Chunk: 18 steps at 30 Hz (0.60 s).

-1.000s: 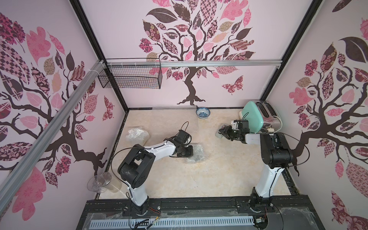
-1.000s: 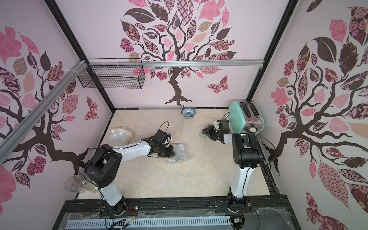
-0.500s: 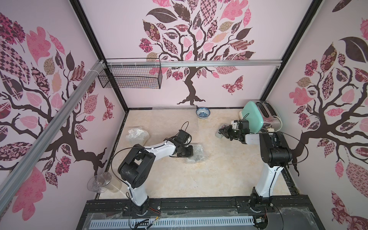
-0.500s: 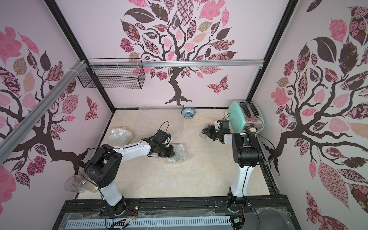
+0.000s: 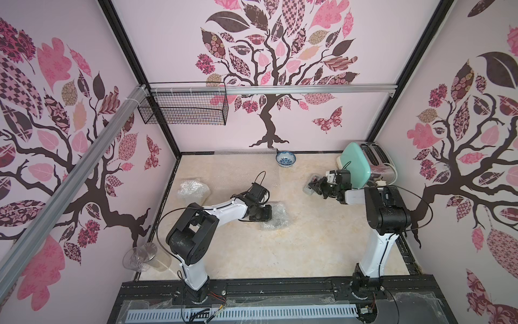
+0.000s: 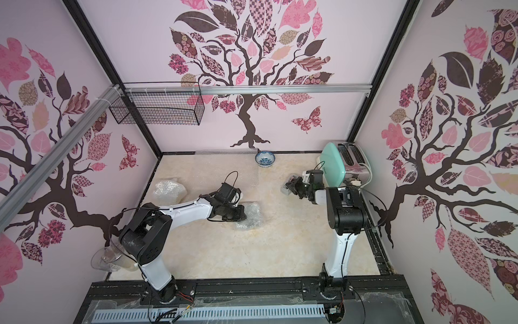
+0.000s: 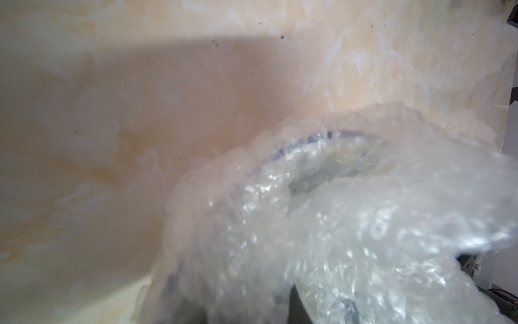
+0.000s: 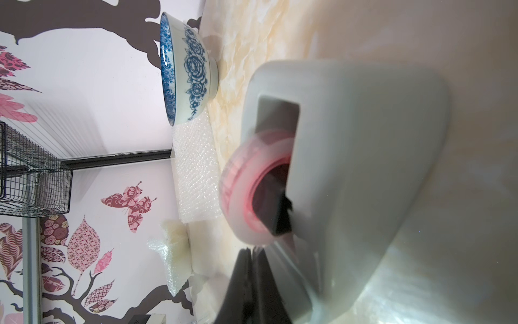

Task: Wrap bowls in bubble wrap
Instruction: Tear off the tape using the Tape Cutter.

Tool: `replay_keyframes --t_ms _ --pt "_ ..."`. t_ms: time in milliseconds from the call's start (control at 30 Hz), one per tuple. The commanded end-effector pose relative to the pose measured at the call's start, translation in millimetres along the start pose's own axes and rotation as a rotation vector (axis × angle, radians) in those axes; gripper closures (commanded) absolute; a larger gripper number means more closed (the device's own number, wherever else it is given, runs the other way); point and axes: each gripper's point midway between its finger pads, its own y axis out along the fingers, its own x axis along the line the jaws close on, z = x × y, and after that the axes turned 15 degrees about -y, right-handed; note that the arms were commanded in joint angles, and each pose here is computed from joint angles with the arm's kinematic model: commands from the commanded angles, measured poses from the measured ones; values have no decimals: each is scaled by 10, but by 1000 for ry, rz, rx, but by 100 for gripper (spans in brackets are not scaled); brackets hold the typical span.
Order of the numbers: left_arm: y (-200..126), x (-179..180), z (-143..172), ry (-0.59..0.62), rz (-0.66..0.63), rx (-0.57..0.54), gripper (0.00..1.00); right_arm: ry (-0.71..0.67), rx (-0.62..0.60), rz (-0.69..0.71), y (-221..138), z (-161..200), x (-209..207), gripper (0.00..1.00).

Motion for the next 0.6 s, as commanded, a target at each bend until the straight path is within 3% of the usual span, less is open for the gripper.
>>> replay_keyframes --t_ms 0,567 --pt "111 248 161 -12 -86 58 89 -40 -18 -96 -69 -60 290 100" --pt "106 223 170 -4 -70 61 90 -24 -49 -203 -341 -47 704 100"
